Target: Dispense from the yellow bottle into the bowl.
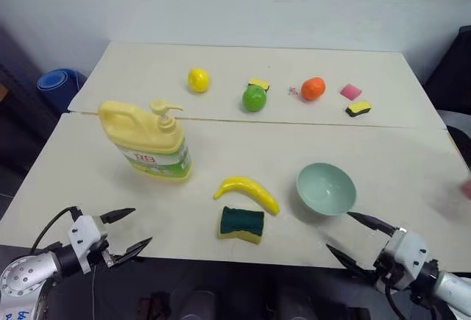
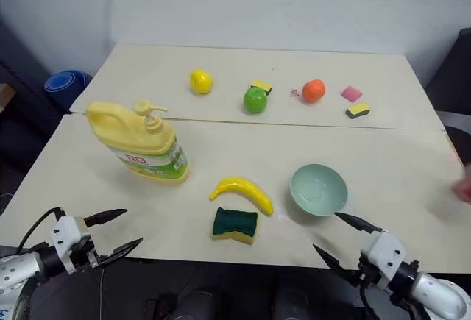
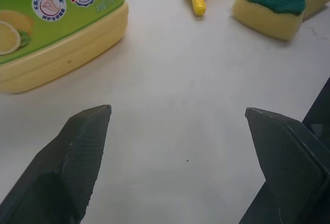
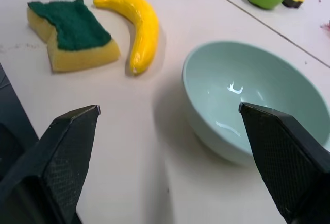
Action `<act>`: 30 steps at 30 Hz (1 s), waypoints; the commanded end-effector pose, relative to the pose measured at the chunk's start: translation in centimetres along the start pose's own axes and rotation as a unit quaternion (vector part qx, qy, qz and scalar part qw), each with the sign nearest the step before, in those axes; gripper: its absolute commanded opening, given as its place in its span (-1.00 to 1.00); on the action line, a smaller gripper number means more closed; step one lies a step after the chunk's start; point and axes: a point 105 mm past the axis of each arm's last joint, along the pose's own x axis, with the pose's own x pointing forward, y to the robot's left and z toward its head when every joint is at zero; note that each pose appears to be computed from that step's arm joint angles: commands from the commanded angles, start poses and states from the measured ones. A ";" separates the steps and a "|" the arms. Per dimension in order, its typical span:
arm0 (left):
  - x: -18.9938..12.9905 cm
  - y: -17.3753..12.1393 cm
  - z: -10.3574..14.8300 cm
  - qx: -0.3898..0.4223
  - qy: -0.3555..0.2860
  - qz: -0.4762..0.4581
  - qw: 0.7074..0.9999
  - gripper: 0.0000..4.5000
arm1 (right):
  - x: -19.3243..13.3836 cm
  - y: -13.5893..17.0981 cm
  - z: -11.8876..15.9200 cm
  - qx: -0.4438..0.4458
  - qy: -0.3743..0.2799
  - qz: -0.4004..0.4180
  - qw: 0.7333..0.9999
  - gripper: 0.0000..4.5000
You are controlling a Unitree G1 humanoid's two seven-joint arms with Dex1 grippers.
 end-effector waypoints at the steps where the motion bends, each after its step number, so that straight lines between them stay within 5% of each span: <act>1: 0.1 -1.0 0.5 -0.014 -0.005 -0.031 0.999 0.97 | 0.8 0.5 1.7 -0.023 -0.015 0.028 0.999 1.00; 8: -0.4 -1.2 2.3 -0.065 -0.051 -0.066 0.994 0.97 | 8.0 3.7 5.9 -0.014 -0.011 0.180 0.983 1.00; 15: -0.2 -2.9 3.0 -0.043 -0.063 -0.107 0.991 0.97 | 14.5 6.4 4.6 -0.041 0.056 0.259 0.963 1.00; 23: 0.9 -3.3 3.1 -0.029 -0.065 -0.107 0.992 0.97 | 17.9 8.0 1.0 -0.044 0.144 0.275 0.950 1.00; 30: 1.5 -3.4 3.9 -0.026 -0.086 -0.119 0.989 1.00 | 18.4 8.2 2.1 -0.070 0.101 0.284 0.951 0.15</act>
